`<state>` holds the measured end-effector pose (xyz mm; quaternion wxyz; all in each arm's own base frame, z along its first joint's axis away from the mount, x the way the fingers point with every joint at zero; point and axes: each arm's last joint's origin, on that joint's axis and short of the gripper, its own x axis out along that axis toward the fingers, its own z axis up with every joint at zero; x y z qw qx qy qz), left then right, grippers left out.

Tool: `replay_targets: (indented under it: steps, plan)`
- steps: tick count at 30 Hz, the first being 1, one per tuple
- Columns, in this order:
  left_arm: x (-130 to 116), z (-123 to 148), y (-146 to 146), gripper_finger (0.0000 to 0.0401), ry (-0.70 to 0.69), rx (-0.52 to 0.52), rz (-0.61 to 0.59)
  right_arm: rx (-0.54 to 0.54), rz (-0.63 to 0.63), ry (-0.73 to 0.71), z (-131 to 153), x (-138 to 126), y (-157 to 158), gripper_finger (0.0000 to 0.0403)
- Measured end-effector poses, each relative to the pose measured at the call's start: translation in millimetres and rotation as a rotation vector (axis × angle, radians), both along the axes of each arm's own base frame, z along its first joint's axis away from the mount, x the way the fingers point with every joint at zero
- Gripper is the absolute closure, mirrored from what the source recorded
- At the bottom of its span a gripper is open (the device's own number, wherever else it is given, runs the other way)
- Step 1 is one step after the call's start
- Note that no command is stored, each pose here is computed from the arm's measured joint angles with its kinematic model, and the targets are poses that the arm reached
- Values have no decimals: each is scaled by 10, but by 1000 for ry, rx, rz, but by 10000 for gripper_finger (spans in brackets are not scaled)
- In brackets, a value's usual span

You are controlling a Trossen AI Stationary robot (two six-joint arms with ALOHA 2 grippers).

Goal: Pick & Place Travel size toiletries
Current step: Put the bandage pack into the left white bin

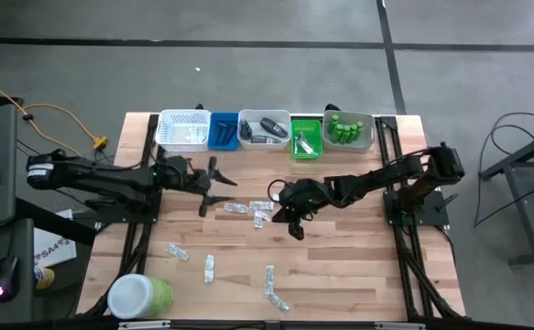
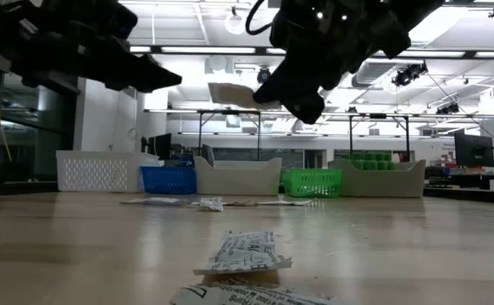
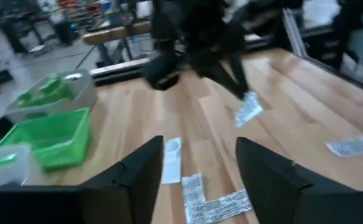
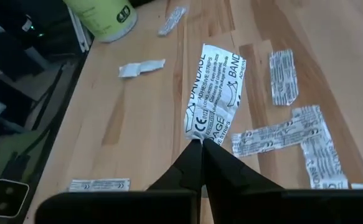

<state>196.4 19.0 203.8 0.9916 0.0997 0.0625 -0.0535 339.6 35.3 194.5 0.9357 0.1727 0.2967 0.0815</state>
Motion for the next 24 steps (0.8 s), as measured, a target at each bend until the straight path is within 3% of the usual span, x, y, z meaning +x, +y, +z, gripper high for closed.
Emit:
replay_targets:
  steps: [5,12,24]
  plan:
    - [206,-4,-174,163,33,196,-37,-2,0,-50,39,28,-56,399]
    - [485,74,-401,157,45,399,-35,10,29,-83,71,45,-91,399]
    - [760,38,-544,157,95,443,-90,-9,39,-104,84,51,-90,399]
